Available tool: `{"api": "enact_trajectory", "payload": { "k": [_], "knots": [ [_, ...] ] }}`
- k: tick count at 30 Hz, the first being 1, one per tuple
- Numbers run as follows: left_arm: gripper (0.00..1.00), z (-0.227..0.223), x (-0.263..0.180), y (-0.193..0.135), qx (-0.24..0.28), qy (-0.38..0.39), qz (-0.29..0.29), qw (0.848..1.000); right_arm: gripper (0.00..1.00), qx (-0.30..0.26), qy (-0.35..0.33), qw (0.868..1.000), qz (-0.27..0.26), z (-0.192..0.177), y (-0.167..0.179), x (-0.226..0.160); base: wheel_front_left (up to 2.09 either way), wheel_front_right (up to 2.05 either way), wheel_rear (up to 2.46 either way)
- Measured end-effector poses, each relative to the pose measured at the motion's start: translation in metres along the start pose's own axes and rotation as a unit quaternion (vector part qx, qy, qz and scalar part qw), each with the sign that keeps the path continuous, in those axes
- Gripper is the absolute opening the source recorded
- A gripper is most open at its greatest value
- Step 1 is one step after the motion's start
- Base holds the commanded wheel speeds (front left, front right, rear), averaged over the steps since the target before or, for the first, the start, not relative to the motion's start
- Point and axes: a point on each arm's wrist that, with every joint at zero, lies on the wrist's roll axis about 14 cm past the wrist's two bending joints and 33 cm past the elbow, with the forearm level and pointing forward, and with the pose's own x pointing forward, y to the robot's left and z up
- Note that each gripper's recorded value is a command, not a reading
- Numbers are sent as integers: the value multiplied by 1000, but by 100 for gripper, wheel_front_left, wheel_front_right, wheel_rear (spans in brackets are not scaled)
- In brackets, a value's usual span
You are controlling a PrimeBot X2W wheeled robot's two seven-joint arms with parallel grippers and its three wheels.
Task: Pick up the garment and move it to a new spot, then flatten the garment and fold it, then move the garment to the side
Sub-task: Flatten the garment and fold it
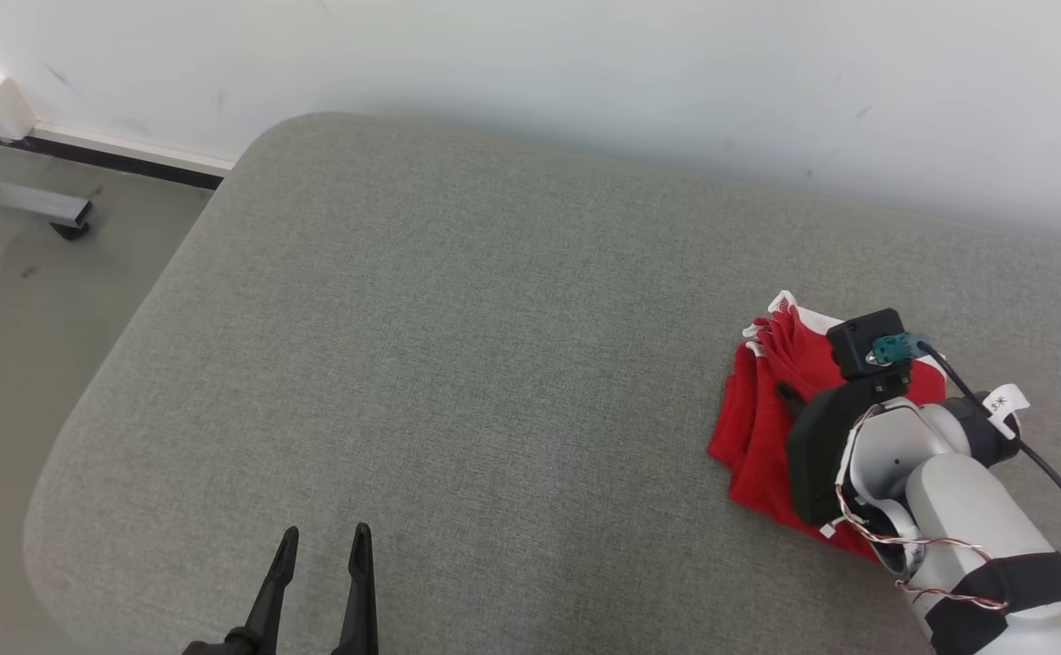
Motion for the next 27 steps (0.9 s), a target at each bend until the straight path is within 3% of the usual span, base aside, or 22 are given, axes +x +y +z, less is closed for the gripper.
{"api": "enact_trajectory", "payload": {
  "k": [3,4,5,7,12,17,20,24,25,26,27],
  "knots": [
    [100,0,-1,2,1,1,3,1000,0,0,3,1000,7,-3,5,5,0,0,0],
    [100,-1,-1,2,1,1,5,1000,18,1,6,1000,9,-4,7,7,0,0,0],
    [100,-1,0,2,1,2,6,1000,96,4,7,1000,12,-4,8,8,0,0,0],
    [100,-1,0,3,2,2,7,1000,100,9,1,1000,13,-2,8,9,0,0,0],
    [100,1,2,1,1,-2,3,1000,100,60,-83,994,31,33,14,1,0,0,0],
    [100,6,2,-4,1,-11,-6,1000,100,70,-163,984,-31,59,-41,-24,0,0,0],
    [100,7,1,-6,1,-14,-10,1000,100,76,-171,980,-62,52,-63,-36,0,0,0],
    [100,8,0,-8,0,-17,-15,1000,100,80,-139,982,-100,15,-88,-46,0,0,0],
    [100,8,0,-9,0,-15,-17,1000,14,76,-128,983,-108,2,-91,-47,0,0,0],
    [100,7,0,-9,0,-13,-17,1000,0,71,-124,984,-110,-3,-92,-47,0,0,0],
    [100,6,0,-9,0,-12,-17,1000,0,67,-116,985,-110,-9,-91,-45,0,0,0]
  ]
}}
